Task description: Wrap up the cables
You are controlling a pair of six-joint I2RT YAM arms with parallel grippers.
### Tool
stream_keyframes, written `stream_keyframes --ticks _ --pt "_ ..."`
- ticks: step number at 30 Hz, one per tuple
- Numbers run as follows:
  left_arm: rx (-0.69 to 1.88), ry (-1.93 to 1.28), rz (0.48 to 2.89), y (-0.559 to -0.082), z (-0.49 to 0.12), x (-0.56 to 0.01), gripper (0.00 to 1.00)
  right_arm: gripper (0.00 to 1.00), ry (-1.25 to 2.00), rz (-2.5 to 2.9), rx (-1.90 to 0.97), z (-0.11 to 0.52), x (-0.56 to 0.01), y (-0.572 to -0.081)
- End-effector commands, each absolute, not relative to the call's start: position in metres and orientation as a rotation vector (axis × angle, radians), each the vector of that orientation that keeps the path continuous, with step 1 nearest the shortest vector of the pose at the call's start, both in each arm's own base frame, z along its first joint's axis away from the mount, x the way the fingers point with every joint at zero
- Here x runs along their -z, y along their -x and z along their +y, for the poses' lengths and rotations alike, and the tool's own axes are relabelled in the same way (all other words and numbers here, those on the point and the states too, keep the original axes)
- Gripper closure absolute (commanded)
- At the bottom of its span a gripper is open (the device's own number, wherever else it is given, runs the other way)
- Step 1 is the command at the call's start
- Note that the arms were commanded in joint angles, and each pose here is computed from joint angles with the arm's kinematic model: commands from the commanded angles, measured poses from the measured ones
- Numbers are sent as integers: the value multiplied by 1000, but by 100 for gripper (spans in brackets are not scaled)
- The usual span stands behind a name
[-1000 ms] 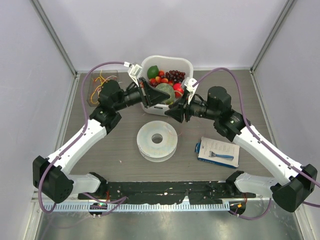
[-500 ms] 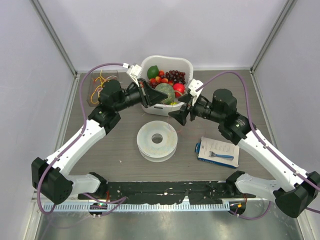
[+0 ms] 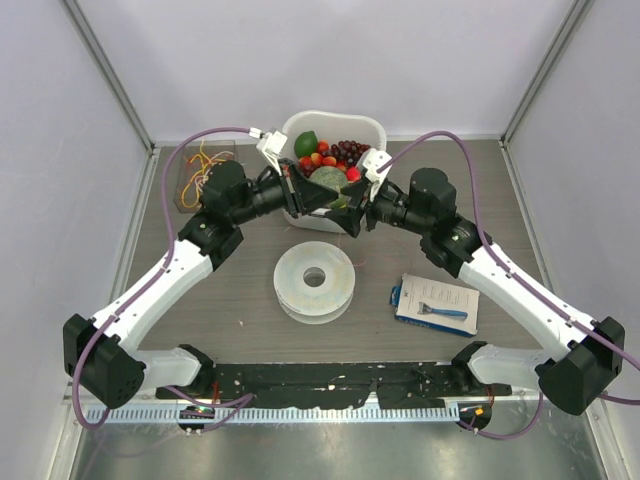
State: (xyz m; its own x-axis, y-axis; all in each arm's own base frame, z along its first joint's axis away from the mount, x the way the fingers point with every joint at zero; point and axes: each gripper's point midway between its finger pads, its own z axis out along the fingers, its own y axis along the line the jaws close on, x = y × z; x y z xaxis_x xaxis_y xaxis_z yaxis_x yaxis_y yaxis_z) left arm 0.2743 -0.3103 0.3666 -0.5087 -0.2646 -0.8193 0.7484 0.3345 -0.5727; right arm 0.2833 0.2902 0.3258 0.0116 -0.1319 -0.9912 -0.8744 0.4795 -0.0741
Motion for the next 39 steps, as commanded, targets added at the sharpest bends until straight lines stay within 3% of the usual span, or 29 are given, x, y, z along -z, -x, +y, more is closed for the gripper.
stream_keyframes --ticks 1,6,11,14,19,22,24,33,39 --pt "1326 -424 1605 -278 -308 -385 100 42 923 1318 -744 299 -366 -284" --pt "1319 -418 1596 -279 -308 -390 100 69 947 1302 -735 300 -362 -283" --pt "1309 -395 1603 -280 -305 -388 100 84 950 1308 -736 298 -358 -280" --pt "1302 -379 1604 -282 -302 -387 100 98 956 1310 -741 296 -357 -275" --pt "1301 -341 1621 -289 -296 -384 100 99 969 1321 -760 294 -353 -268" --pt "1321 -316 1631 -293 -287 -386 56 99 977 1338 -768 292 -349 -265" --pt "1317 -306 1663 -295 -278 -380 42 99 970 1361 -768 289 -345 -265" --pt "1196 -61 2107 -279 -189 -242 27 99 917 1525 -781 265 -317 -270" --pt "1237 87 2281 -265 -175 -162 18 99 930 1597 -808 262 -301 -266"
